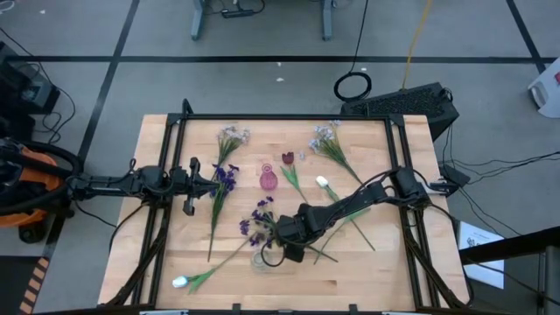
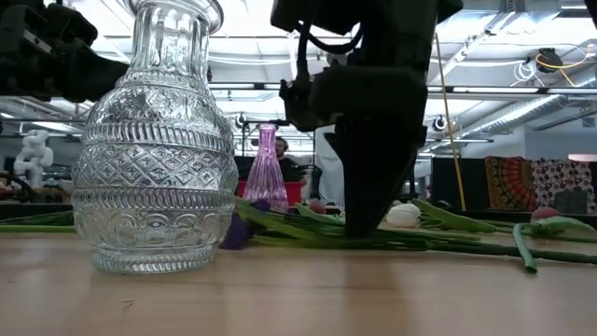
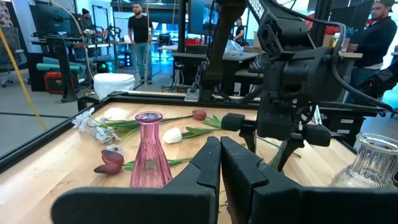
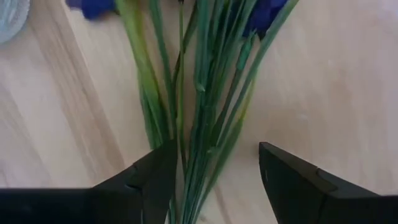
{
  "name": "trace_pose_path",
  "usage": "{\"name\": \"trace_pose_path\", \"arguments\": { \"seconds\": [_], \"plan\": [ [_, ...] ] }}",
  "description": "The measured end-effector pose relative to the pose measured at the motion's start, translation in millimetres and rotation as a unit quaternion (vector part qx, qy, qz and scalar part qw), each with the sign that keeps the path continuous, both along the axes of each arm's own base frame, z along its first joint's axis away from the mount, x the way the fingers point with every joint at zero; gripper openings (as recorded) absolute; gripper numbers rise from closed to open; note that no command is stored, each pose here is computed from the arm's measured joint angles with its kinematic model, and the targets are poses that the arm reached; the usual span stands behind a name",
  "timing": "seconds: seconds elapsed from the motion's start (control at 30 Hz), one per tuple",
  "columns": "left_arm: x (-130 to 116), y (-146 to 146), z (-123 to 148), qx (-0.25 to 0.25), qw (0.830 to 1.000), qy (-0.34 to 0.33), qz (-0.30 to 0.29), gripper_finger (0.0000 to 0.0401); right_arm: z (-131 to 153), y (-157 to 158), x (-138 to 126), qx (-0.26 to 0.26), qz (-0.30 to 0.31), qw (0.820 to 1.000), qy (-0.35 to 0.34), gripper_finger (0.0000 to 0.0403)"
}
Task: Sort flowers into vase by color
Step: Put the right purple flowers into the transparent vase
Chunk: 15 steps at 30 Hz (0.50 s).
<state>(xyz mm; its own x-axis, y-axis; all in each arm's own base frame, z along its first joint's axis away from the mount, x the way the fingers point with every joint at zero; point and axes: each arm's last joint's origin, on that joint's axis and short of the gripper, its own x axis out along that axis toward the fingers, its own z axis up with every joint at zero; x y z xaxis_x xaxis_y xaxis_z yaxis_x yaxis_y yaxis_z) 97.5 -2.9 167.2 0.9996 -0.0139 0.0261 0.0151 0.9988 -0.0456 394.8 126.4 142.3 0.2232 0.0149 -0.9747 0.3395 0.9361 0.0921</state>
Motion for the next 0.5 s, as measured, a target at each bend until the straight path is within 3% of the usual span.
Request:
{"name": "trace_pose_path", "arguments": {
  "seconds": [0.27, 0.37, 0.5],
  "plan": [
    [0.1, 0.0, 0.0, 0.000, 1.000, 0.000, 0.000, 0.0020, -2.9, -2.6, 2.7, -0.009, 0.036, 0.999, -0.002, 0.0192],
    [0.0, 0.0, 0.0, 0.000, 1.000, 0.000, 0.000, 0.0020, -3.3, -5.8, 2.8, -0.007, 0.018, 1.000, 0.003, 0.0152],
    [0.1, 0.0, 0.0, 0.000, 1.000, 0.000, 0.000, 0.0020, -3.9, -8.0, 1.0, -0.008, -0.003, 1.000, 0.014, 0.0066]
  ]
}}
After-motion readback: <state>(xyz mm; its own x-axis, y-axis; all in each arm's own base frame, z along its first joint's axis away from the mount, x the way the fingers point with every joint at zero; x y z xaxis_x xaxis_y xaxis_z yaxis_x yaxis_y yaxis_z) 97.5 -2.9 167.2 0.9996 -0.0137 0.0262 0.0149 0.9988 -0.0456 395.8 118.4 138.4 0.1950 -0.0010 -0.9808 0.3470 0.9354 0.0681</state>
